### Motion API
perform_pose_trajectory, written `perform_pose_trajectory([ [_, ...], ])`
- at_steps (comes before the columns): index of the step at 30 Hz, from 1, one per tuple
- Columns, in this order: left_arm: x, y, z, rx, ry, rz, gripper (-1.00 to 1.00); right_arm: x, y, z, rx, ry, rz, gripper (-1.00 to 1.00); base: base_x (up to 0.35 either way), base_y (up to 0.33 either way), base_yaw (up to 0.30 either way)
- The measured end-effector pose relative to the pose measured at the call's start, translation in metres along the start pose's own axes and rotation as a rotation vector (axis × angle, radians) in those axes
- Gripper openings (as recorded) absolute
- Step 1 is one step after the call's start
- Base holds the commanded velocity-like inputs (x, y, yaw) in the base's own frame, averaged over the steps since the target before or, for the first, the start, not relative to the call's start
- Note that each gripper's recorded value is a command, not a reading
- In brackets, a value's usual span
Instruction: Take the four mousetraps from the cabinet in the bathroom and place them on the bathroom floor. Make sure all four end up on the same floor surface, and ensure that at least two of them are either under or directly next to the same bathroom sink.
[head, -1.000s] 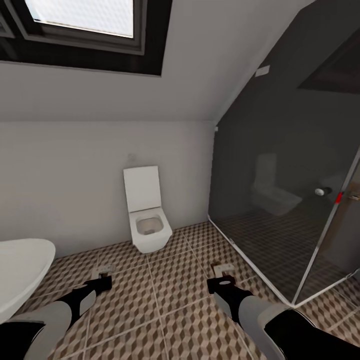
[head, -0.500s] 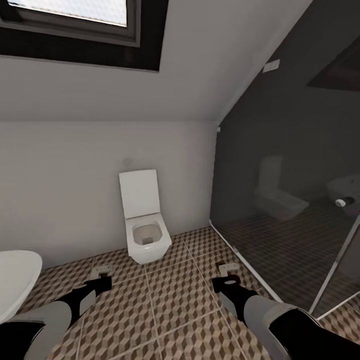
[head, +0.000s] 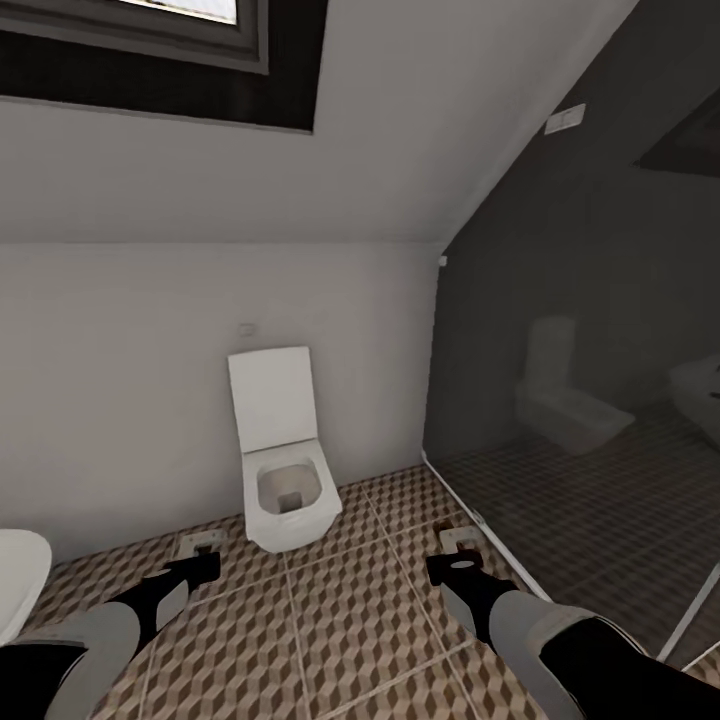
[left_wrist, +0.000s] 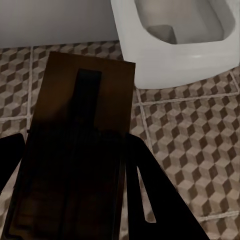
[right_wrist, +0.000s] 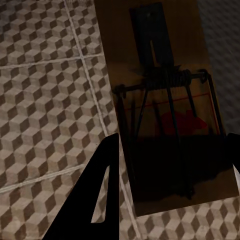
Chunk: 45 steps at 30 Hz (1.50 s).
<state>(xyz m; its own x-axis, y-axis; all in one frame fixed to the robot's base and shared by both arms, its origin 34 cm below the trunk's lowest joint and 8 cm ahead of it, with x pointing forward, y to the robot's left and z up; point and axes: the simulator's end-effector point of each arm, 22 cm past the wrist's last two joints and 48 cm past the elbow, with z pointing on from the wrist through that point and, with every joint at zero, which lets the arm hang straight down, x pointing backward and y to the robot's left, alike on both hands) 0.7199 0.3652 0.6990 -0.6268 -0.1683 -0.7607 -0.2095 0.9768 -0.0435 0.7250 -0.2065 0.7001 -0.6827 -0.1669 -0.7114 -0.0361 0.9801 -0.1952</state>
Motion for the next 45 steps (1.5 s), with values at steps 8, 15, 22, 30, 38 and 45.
perform_pose_trajectory([
  [8,-0.002,0.013,0.0,-0.016,-0.004,0.001,-1.0,0.0,0.0,0.0,0.002,0.0,0.003,-1.0,0.322,0.0,0.0],
  [15,-0.003,0.019,0.0,-0.024,-0.006,0.001,-1.0,0.0,-0.001,0.0,0.003,0.0,0.005,-1.0,0.322,0.0,0.0],
  [22,-0.004,0.023,0.0,-0.028,-0.006,0.001,-1.0,0.0,-0.001,0.0,0.003,0.0,0.007,-1.0,0.228,0.0,0.047],
  [30,-0.004,0.023,0.0,-0.028,-0.006,0.002,-1.0,0.002,-0.001,0.001,0.005,0.007,0.007,-1.0,0.029,0.0,0.241],
  [38,-0.003,0.022,0.0,-0.027,-0.006,0.002,-1.0,0.002,-0.002,0.001,0.006,0.009,0.007,-1.0,0.003,0.0,0.278],
  [45,-0.003,0.019,0.0,-0.023,-0.005,0.0,-1.0,0.002,-0.002,0.001,0.006,0.009,0.006,-1.0,0.0,-0.032,0.059],
])
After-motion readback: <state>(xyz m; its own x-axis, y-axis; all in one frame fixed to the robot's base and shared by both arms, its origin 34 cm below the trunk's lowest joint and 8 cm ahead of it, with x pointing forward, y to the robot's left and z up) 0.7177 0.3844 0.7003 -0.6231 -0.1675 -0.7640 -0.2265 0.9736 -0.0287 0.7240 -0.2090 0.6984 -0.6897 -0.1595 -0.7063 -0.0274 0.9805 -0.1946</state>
